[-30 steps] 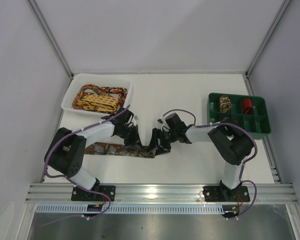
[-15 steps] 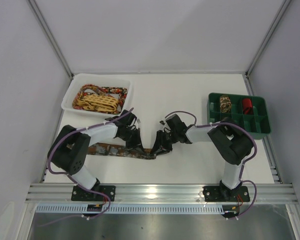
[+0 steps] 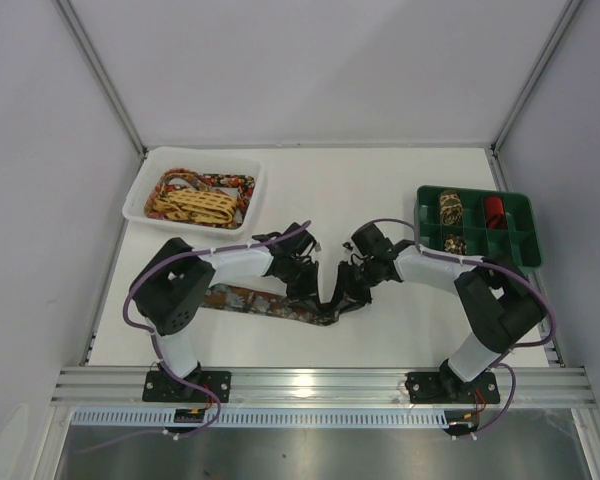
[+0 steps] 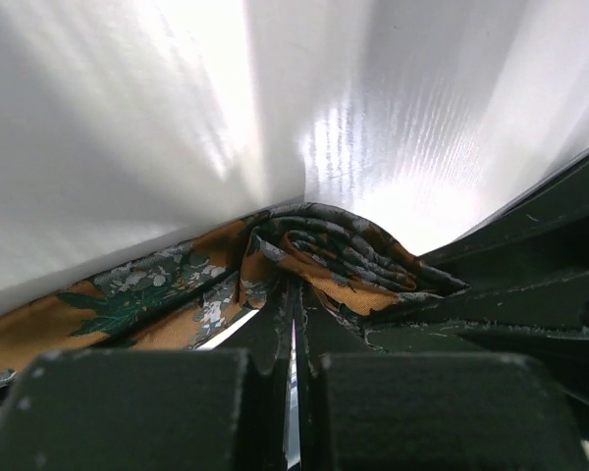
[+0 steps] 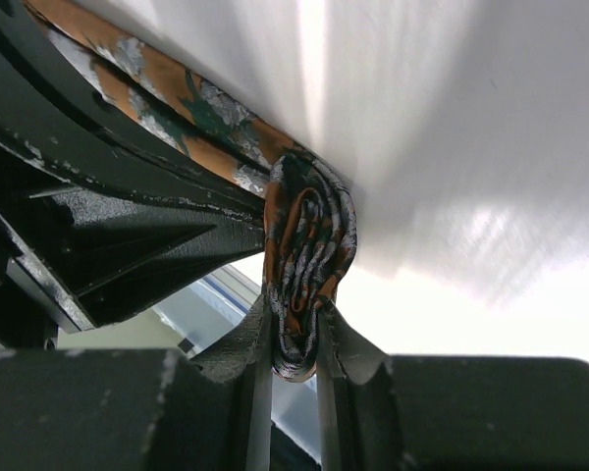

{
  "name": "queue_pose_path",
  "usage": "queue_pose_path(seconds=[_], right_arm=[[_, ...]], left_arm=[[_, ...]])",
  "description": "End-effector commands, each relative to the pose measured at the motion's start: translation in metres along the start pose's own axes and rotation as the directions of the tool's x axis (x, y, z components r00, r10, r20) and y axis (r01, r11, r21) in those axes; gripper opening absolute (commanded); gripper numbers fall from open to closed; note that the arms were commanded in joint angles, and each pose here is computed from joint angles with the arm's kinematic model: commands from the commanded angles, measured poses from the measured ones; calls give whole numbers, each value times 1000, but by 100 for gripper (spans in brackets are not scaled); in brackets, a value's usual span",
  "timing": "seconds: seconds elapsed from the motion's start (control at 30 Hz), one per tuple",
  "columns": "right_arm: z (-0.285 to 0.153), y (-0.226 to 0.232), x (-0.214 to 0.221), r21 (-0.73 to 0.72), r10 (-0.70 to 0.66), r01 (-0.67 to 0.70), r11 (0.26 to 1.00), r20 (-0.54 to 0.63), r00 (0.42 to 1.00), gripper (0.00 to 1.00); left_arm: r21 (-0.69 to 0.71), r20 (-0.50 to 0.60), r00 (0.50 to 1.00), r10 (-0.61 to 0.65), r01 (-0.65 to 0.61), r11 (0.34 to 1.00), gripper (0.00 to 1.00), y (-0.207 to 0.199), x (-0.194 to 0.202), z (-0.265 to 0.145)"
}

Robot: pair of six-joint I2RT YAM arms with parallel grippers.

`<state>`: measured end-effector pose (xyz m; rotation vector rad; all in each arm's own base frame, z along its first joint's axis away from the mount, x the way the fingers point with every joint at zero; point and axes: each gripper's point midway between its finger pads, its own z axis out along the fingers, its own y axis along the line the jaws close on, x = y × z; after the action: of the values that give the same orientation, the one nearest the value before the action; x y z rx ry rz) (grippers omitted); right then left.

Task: Roll the ties
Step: Roll the tie

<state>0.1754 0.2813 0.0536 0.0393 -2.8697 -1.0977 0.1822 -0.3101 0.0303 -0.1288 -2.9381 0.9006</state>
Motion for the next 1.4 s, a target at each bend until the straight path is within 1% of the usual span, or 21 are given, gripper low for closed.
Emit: queue_pose_path(seconds=[0.0, 0.13, 0.17, 0.23, 0.4, 0.47, 0.53, 0.63, 0.67, 0.73, 0.8, 0.87, 0.9, 0.97, 1.07, 1.1, 1.17, 1.2, 1.27, 1.37], right_arm=[[-16, 24, 7, -42, -37, 36, 998, -21, 999, 0], [-12, 27, 5, -11, -25, 25, 1000, -16, 1000, 0], [-12, 31, -1, -2, -35, 35, 999, 2, 999, 0], [-3, 32, -2, 21, -25, 26, 999, -3, 1000, 0], [10, 54, -10, 8, -14, 14, 1000, 9, 1000, 0], [19, 56, -8, 24, -15, 15, 1000, -5, 1000, 0], [21, 57, -9, 43, -19, 19, 999, -2, 1000, 0], [26, 53, -7, 61, -15, 15, 998, -13, 1000, 0], [26, 52, -7, 66, -15, 16, 998, -13, 1000, 0], [27, 49, -8, 86, -14, 15, 996, -15, 1000, 0], [29, 47, -9, 95, -13, 15, 995, -21, 1000, 0], [29, 50, -11, 93, -23, 25, 995, -19, 1000, 0], [29, 50, -11, 98, -24, 26, 995, -19, 1000, 0], [30, 51, -13, 106, -28, 30, 994, -21, 999, 0], [32, 49, -13, 131, -40, 44, 990, -31, 999, 0], [31, 50, -14, 133, -43, 46, 990, -31, 999, 0], [33, 51, -15, 131, -44, 48, 990, -36, 998, 0], [33, 54, -16, 128, -52, 55, 990, -33, 998, 0], [34, 52, -16, 143, -54, 59, 988, -41, 998, 0], [34, 50, -15, 171, -64, 73, 983, -58, 996, 0]], left_arm=[[24, 34, 999, 7, -8, 1000, 0, -20, -9, 8], [-5, 29, 1000, 4, -4, 1000, 0, -15, -6, 12], [-15, 28, 1000, 0, 0, 1000, 1, -13, -4, 12], [-44, 25, 1000, 1, 0, 999, 1, -5, -1, 12], [-93, 34, 999, 14, -11, 996, 1, 8, 3, 8], [-120, 49, 999, 21, -15, 993, 0, 13, 3, 3], [-154, 85, 996, 37, -24, 988, 1, 17, -1, -5], [-196, 93, 994, 51, -32, 980, 1, 27, -1, -14], [-218, 116, 991, 69, -42, 975, 1, 31, -5, -19], [-245, 126, 989, 77, -45, 969, 2, 39, -6, -24], [-253, 133, 987, 89, -52, 966, 3, 43, -10, -31], [-277, 142, 984, 105, -62, 959, 3, 47, -14, -40], [-293, 175, 977, 123, -67, 954, 3, 47, -20, -49], [-317, 195, 972, 134, -67, 946, 5, 50, -23, -62], [-324, 232, 968, 102, -22, 946, 5, 65, -29, -77], [-335, 243, 967, 80, 6, 942, 4, 76, -32, -82], [-361, 268, 960, 82, 21, 932, 4, 89, -36, -90], [-362, 278, 959, 55, 52, 931, 4, 101, -38, -94], [-359, 262, 964, 41, 58, 931, 1, 110, -37, -94], [-355, 240, 970, 30, 59, 933, 1, 116, -31, -88]])
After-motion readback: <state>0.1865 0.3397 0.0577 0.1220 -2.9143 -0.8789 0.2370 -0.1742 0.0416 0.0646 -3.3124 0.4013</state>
